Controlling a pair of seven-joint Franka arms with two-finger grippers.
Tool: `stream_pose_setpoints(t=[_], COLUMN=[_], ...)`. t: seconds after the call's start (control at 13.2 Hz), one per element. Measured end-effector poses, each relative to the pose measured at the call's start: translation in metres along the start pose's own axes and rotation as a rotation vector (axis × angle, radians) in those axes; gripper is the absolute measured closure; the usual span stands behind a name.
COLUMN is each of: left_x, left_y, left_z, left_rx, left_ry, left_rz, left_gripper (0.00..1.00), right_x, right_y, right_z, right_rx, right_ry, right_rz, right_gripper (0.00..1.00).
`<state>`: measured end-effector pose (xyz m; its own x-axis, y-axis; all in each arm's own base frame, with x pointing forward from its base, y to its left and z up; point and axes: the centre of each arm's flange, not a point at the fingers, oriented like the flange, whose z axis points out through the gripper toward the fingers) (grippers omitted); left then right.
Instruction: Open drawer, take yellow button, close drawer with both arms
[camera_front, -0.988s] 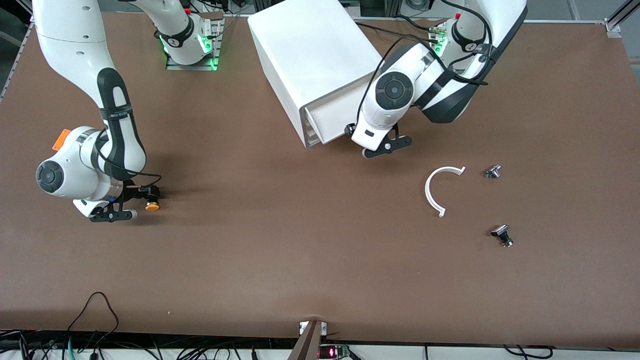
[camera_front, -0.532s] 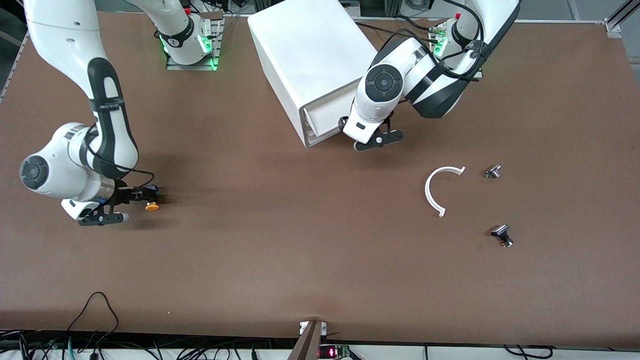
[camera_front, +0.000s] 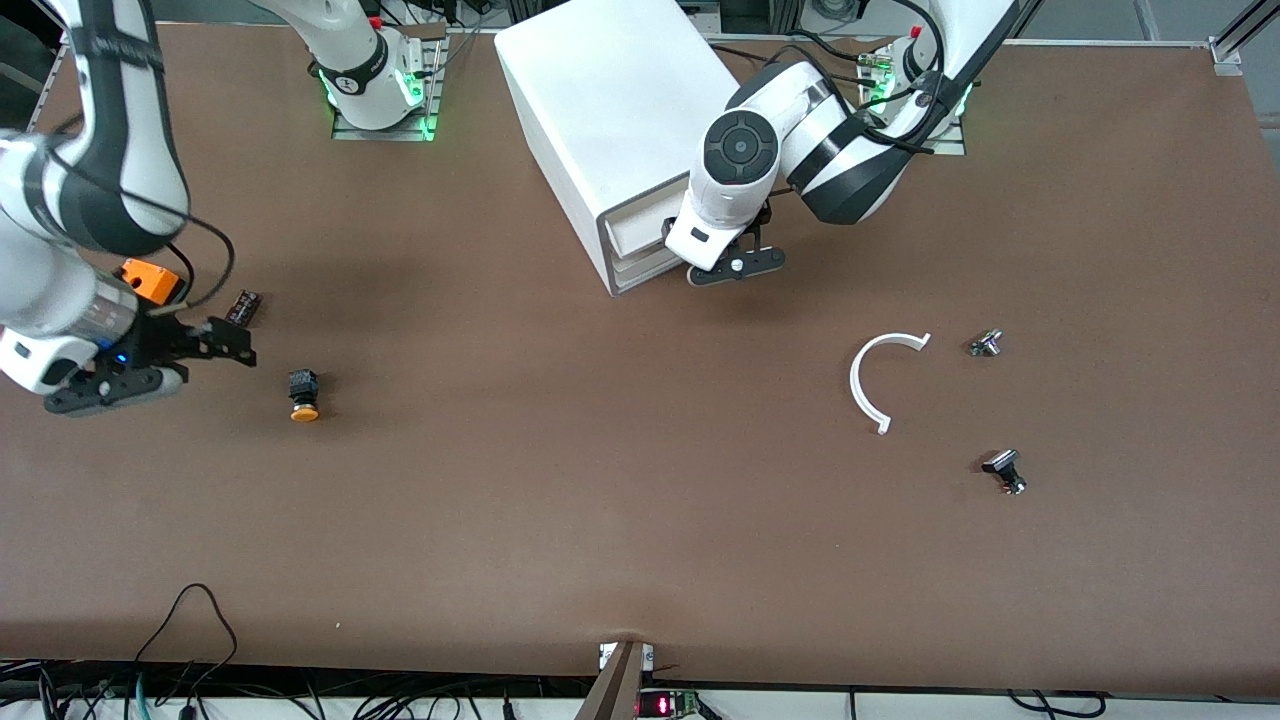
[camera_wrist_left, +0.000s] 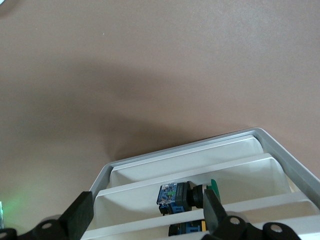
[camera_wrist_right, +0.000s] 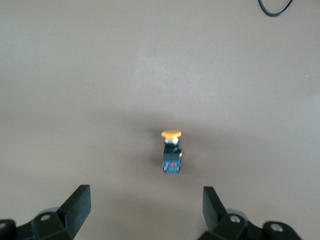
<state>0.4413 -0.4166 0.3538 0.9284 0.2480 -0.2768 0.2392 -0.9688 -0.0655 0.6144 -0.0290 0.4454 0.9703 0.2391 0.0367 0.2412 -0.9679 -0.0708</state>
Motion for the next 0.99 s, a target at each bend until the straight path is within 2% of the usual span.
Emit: stream_pose_setpoints(t=[0.15,0.38,0.68,0.99], left_x=[-0.003,-0.004,-0.004,-0.004], left_y=[0.002,0.002,-0.001,-0.002], left_z=[0.000,0.000,0.000,0.000], left_rx=[-0.003,-0.006,-0.017,-0.011], left_ry=[-0.006,-0.012,-0.060,-0.072], left_rz=[-0.001,-0.005,-0.031,-0.035], left_gripper=[0.03,0.03,0.03,0.03], right_x=[-0.014,-0.030,-0.042,-0.058], right_y=[-0.003,-0.012,-0.069,-0.106], right_z=[-0.030,-0.061,-0.102,-0.134], right_rx=[0.014,0.031,-0.019,-0.033], right_ry=[-0.010,-0.038,-0.070,-0.066], right_rz=[-0.007,0.102,0.240,0.271], right_gripper=[0.00,0.00,0.00,0.00])
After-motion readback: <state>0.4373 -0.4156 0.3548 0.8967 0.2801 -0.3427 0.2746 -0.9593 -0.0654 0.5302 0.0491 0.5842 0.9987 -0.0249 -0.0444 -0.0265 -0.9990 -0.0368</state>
